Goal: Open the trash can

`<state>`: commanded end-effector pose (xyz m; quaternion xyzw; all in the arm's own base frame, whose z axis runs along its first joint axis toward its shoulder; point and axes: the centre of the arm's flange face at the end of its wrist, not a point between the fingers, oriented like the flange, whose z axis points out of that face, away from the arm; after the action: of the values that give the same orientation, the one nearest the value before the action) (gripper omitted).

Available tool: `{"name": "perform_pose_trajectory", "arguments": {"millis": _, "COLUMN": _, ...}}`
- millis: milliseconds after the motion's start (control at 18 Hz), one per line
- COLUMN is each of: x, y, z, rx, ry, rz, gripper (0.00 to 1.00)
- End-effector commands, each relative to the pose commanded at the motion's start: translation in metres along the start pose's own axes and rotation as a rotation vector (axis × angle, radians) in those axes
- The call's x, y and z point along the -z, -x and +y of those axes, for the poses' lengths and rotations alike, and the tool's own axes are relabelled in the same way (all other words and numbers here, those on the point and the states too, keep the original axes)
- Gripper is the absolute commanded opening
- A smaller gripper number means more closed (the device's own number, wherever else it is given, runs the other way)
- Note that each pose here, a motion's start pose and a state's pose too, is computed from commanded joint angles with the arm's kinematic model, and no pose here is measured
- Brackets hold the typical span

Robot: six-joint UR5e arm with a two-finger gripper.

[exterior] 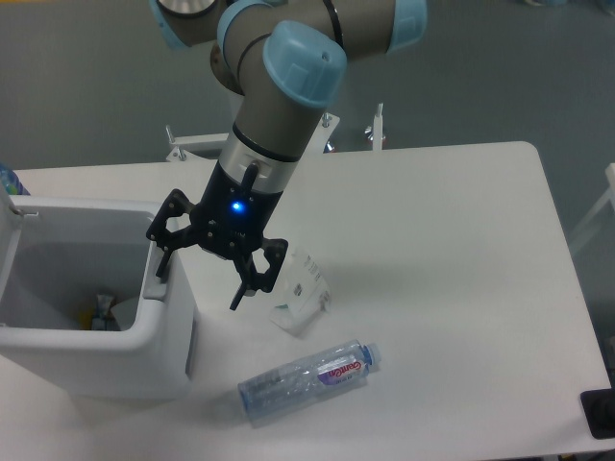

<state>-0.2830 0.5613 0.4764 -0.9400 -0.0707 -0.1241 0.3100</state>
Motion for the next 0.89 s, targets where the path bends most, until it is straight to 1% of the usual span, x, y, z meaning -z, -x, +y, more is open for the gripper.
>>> {"name": "perform_pose_trajectory", "arguments": {"millis": 56, "x": 0.005, "y": 0.003, "z": -0.002, "rx": -0.005, "ry": -0.01, "rz": -0.017, "gripper": 1.0}}
{"name": "perform_pose_trajectory", "arguments": {"millis": 222, "x": 0.019, "y": 0.038, "z": 0.006, "rx": 0.028, "ry": 0.0, "rz": -0.1, "gripper": 1.0}}
{"name": "perform_pose_trajectory", "arguments": {"millis": 389, "x": 0.035, "y": 0.084, "z": 0.023, "rx": 0.052, "ry": 0.034, "rz": -0.196, "gripper": 1.0}}
{"name": "perform_pose_trajectory", "arguments": {"millis": 444, "x": 0.039, "y": 0.096, "z": 0.028, "rx": 0.036, "ry": 0.044, "rz": -0.216, "gripper": 1.0}}
{"name": "perform_pose_trajectory", "arguments": {"millis": 556, "x": 0.032, "y": 0.121, "z": 0.038, "rx": -0.03, "ry": 0.088, "rz": -0.234, "gripper": 1.0}}
{"name": "perform_pose_trajectory", "arguments": {"millis": 667, "x": 0.032, "y": 0.146, "z": 0.048, "rx": -0.075, "ry": 0.148, "rz": -0.286, "gripper": 1.0}}
{"name": "perform_pose_trajectory", "arguments": {"millis": 778, "x": 0.028, "y": 0.17, "z": 0.055, "rx": -0.072, "ry": 0.2, "rz": -0.338, "gripper": 1.0}}
{"name": "perform_pose_trajectory", "arguments": {"millis": 889, "x": 0.029, "y": 0.197, "z": 0.064, "rx": -0.055, "ry": 0.227, "rz": -0.382, "gripper": 1.0}}
